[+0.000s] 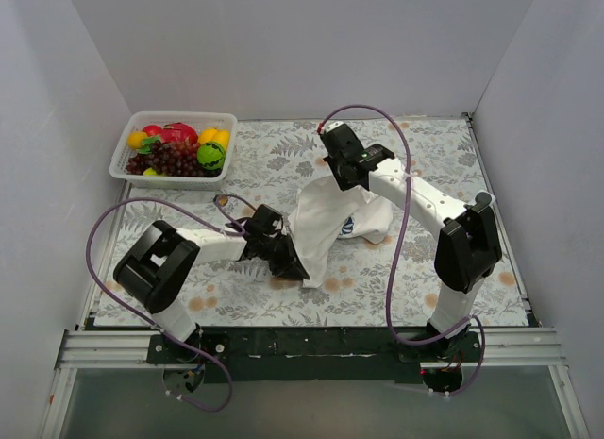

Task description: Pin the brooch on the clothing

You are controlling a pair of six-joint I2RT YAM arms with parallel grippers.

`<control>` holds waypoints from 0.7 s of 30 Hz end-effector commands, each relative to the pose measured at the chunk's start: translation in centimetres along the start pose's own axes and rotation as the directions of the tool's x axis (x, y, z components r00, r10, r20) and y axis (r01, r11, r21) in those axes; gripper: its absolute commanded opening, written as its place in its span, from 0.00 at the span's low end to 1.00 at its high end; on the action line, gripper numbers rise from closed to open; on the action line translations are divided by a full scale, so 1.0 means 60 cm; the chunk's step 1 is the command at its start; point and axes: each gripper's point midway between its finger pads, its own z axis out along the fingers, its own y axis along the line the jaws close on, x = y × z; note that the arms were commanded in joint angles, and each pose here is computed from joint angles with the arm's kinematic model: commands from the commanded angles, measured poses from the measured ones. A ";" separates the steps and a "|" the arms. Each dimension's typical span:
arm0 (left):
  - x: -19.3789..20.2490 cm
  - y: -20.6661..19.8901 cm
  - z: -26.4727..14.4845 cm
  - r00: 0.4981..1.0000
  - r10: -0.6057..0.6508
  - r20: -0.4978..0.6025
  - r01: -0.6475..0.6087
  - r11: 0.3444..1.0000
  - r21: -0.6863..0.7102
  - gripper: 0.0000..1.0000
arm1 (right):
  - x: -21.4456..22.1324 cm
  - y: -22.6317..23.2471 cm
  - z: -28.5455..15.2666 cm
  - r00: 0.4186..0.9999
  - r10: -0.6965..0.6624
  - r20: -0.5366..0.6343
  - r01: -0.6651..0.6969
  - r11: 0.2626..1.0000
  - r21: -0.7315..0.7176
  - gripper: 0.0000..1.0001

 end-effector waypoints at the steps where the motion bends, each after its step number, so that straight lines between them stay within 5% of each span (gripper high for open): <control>1: -0.038 -0.052 -0.016 0.989 0.128 0.079 -0.129 0.992 0.010 0.00 | -0.029 -0.024 -0.026 0.997 0.026 0.067 -0.029 0.999 0.034 0.01; 5: -0.095 -0.091 -0.042 0.954 0.251 0.166 -0.243 0.968 -0.069 0.00 | -0.050 -0.034 -0.037 0.995 0.035 0.095 -0.039 0.998 0.042 0.01; 12: -0.250 -0.200 -0.162 0.812 0.406 0.419 -0.358 0.914 -0.191 0.00 | -0.133 -0.072 -0.098 0.971 0.089 0.224 -0.099 0.994 0.036 0.01; 18: -0.350 -0.335 -0.326 0.636 0.472 0.610 -0.462 0.866 -0.189 0.00 | -0.244 -0.123 -0.199 0.894 0.141 0.425 -0.171 0.985 0.033 0.01; 21: -0.375 -0.399 -0.413 0.504 0.516 0.693 -0.504 0.827 -0.249 0.00 | -0.294 -0.167 -0.273 0.831 0.131 0.540 -0.198 0.978 0.068 0.01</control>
